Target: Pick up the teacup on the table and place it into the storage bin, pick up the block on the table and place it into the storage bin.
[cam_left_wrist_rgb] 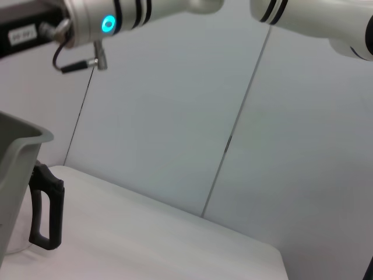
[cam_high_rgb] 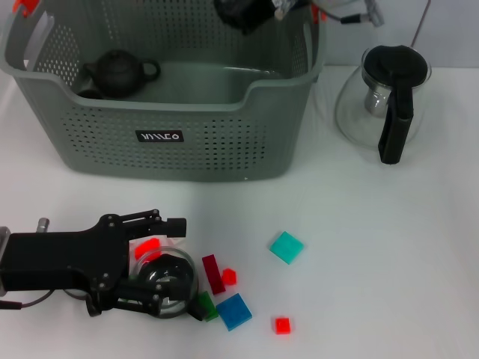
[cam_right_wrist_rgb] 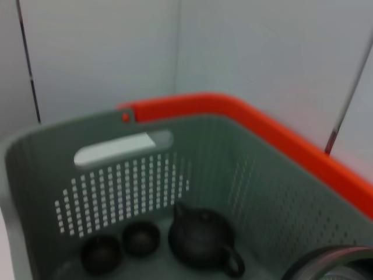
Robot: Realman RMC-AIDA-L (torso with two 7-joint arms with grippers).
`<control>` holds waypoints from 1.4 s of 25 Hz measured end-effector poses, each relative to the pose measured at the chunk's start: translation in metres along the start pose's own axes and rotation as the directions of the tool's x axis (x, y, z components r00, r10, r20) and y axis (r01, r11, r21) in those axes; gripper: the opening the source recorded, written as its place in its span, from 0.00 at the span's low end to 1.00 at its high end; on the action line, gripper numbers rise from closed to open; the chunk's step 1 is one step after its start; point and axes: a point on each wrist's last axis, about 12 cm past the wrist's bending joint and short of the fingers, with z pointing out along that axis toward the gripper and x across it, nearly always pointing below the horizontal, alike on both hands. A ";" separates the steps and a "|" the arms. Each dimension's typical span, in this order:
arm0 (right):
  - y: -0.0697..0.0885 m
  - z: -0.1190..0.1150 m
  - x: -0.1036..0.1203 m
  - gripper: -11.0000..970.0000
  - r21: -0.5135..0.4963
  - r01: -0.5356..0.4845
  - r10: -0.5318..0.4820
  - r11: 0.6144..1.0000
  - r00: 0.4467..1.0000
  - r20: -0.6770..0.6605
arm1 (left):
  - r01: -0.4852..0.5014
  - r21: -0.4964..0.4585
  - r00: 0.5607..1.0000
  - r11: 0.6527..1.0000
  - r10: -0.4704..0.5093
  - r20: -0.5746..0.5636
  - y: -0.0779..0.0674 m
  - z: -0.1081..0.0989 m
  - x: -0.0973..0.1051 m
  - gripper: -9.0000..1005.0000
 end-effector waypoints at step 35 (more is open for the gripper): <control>0.013 0.019 0.044 0.14 0.021 -0.031 0.034 0.999 0.989 -0.144 | 0.018 0.005 1.000 1.000 -0.018 0.011 -0.004 0.005 0.009 0.95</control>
